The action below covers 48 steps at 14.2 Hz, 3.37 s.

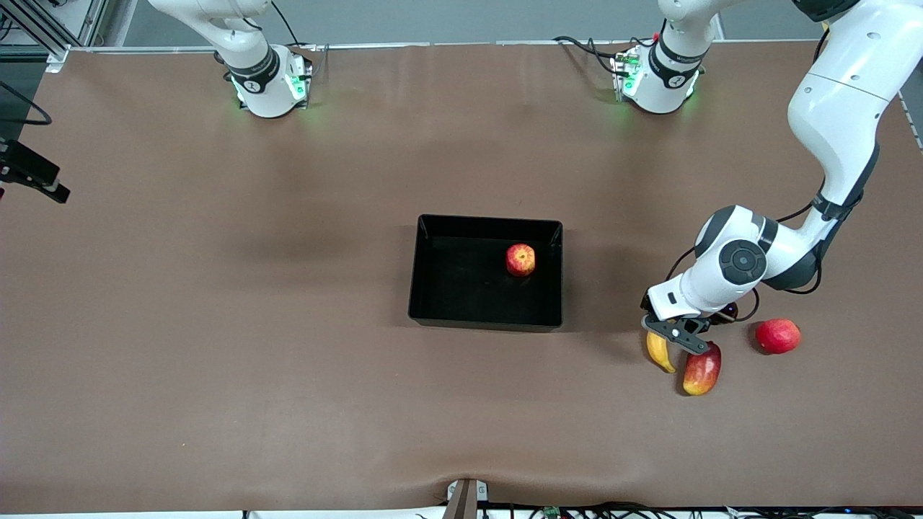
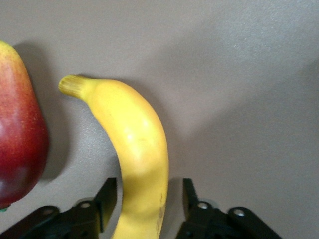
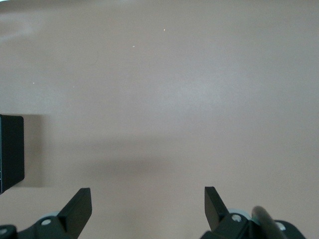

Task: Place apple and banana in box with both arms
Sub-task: 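Lift the banana with the left gripper and carry it over the box, then lower the banana into the box beside the apple and open the left gripper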

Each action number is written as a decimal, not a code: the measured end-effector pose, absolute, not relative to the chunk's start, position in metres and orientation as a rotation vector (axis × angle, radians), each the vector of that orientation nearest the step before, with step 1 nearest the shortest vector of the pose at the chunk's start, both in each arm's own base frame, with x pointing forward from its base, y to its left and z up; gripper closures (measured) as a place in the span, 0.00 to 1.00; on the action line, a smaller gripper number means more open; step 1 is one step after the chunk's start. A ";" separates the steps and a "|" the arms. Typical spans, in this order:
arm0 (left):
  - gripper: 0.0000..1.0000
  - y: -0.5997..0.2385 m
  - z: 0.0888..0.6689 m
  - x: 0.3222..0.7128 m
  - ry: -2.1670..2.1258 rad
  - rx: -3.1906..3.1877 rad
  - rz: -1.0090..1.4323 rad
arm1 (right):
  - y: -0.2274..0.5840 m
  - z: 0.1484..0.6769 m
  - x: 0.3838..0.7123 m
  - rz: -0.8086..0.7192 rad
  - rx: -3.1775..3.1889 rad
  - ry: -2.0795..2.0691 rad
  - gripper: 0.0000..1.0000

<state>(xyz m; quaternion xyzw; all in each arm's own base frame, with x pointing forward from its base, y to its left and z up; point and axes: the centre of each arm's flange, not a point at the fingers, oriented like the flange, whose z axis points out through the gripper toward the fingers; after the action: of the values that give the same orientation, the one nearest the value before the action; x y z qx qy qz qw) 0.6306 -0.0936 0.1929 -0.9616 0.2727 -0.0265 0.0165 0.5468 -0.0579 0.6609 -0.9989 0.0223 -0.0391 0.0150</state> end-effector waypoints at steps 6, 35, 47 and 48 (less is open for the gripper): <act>0.65 -0.125 0.212 0.628 0.713 -3.017 -0.076 | -0.059 0.661 0.546 -0.110 -3.108 0.072 0.00; 0.65 -0.520 0.311 0.506 0.337 -3.107 -0.206 | -0.069 0.657 0.543 -0.062 -3.110 0.103 0.00; 0.65 -0.536 0.238 0.503 0.369 -3.156 -0.154 | -0.042 0.657 0.545 -0.059 -3.111 0.024 0.00; 0.65 -0.537 0.230 0.503 0.372 -3.153 -0.160 | -0.043 0.657 0.545 -0.059 -3.111 0.026 0.00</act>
<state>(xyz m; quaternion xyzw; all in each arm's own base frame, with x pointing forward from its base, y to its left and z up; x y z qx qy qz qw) 0.5028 -0.5367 0.2298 -0.9917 0.1172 -0.0504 -0.0186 0.5454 -0.0426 0.6569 -0.9997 0.0084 -0.0190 0.0148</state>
